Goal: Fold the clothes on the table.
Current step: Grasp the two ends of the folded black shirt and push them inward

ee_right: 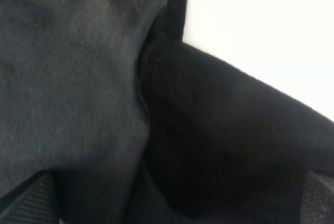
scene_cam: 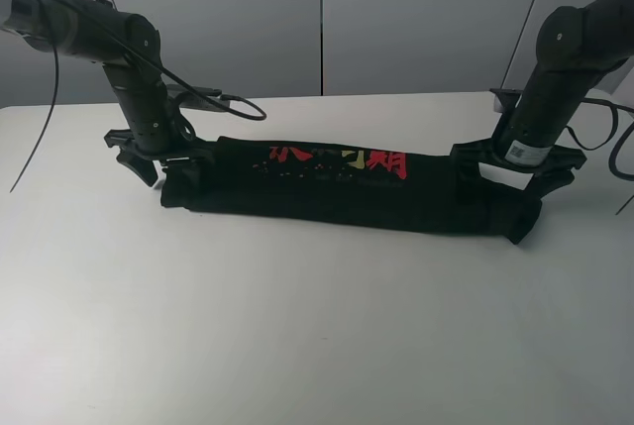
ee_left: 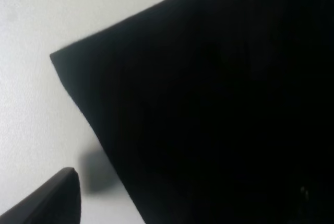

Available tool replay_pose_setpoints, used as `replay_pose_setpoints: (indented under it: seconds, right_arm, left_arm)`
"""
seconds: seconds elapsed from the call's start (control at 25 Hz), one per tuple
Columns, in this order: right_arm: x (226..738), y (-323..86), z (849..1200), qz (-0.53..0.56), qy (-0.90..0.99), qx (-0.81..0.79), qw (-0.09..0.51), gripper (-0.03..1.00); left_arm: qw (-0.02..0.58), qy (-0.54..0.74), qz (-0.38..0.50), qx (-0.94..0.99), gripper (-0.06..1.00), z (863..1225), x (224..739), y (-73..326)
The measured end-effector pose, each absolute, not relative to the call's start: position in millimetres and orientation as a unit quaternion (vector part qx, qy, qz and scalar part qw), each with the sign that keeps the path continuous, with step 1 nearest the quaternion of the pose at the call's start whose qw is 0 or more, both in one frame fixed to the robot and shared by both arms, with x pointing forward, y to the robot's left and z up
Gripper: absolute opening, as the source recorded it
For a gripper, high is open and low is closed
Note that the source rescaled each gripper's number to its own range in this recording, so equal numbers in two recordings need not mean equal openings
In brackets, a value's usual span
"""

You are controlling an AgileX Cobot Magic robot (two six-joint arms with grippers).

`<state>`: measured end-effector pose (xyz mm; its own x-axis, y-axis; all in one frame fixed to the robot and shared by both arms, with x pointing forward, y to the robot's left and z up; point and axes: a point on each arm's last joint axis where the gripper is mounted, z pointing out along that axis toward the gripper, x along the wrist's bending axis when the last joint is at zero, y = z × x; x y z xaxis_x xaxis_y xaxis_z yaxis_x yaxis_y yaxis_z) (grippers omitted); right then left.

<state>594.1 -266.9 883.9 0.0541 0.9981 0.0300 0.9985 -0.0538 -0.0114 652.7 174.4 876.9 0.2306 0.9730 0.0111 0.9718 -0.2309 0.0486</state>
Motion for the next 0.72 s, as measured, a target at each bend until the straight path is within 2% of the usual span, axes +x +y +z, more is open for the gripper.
replay_pose_setpoints:
  seconds: [0.36,0.72]
  right_arm:
    - [596.5,-262.9,871.6,-0.009,-0.678,-0.735,0.028,1.00]
    - [597.2,-239.9,868.6,-0.014,-0.702,-0.711,0.021,1.00]
  left_arm:
    - [0.017,0.619,0.020,0.785,1.00,876.9,653.0,174.3]
    - [0.020,0.619,0.022,0.785,1.00,876.5,653.7,174.1]
